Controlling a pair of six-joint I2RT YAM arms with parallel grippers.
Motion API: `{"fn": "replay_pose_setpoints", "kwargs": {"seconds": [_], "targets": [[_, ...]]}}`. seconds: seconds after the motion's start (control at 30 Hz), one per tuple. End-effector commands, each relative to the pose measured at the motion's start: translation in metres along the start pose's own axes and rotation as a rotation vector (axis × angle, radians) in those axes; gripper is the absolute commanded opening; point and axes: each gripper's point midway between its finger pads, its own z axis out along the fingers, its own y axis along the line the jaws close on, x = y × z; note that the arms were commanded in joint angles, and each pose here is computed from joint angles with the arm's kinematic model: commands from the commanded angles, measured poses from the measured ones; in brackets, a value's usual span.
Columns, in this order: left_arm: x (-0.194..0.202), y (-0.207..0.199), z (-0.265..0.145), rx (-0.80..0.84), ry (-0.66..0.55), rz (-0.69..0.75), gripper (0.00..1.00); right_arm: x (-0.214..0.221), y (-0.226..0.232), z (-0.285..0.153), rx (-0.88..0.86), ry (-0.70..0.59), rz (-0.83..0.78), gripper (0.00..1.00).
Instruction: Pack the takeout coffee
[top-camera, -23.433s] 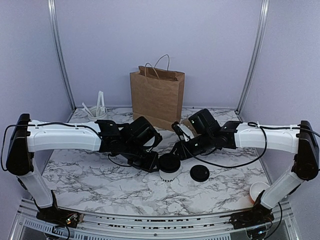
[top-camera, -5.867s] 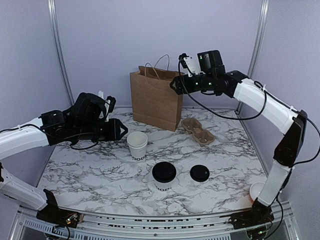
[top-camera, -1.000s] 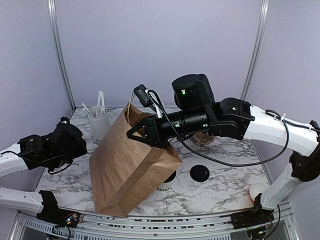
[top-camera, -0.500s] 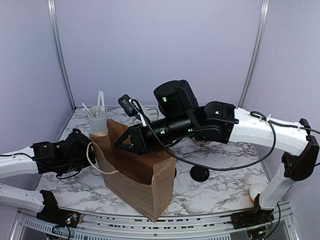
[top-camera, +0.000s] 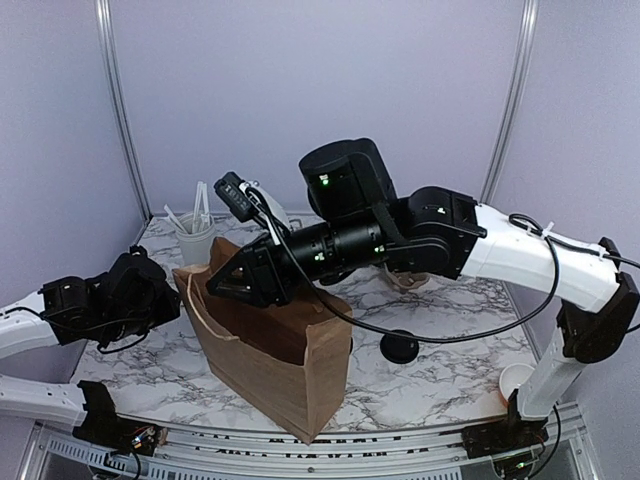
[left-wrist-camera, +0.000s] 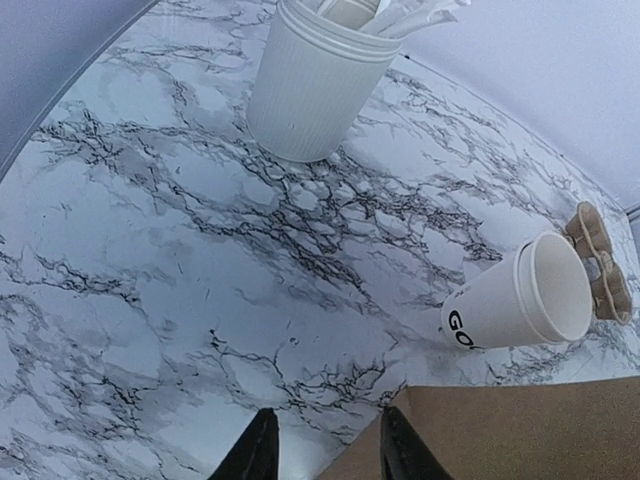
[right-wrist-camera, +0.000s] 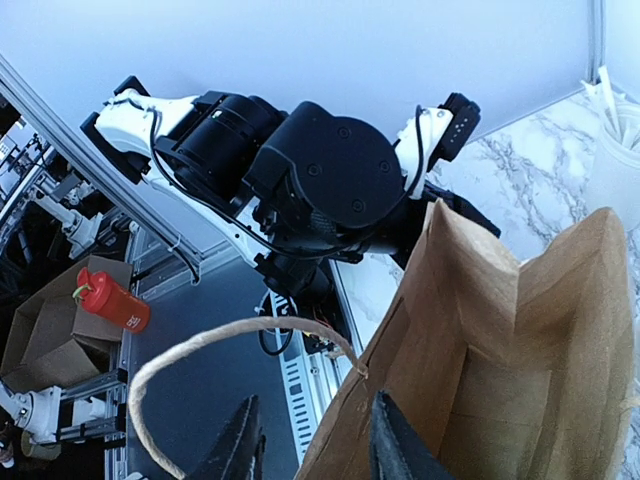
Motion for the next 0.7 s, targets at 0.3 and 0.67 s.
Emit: {"fn": "replay_pose_setpoints", "kwargs": {"seconds": [0.3, 0.67], "targets": [[-0.071, -0.004, -0.064, 0.012, -0.121, -0.011, 0.35, -0.076, 0.022, -0.069, 0.111, -0.182, -0.278, 0.52], [-0.054, -0.026, -0.107, 0.19, 0.131, -0.055, 0.42, -0.093, -0.044, -0.134, 0.3, -0.26, -0.285, 0.57]]}}
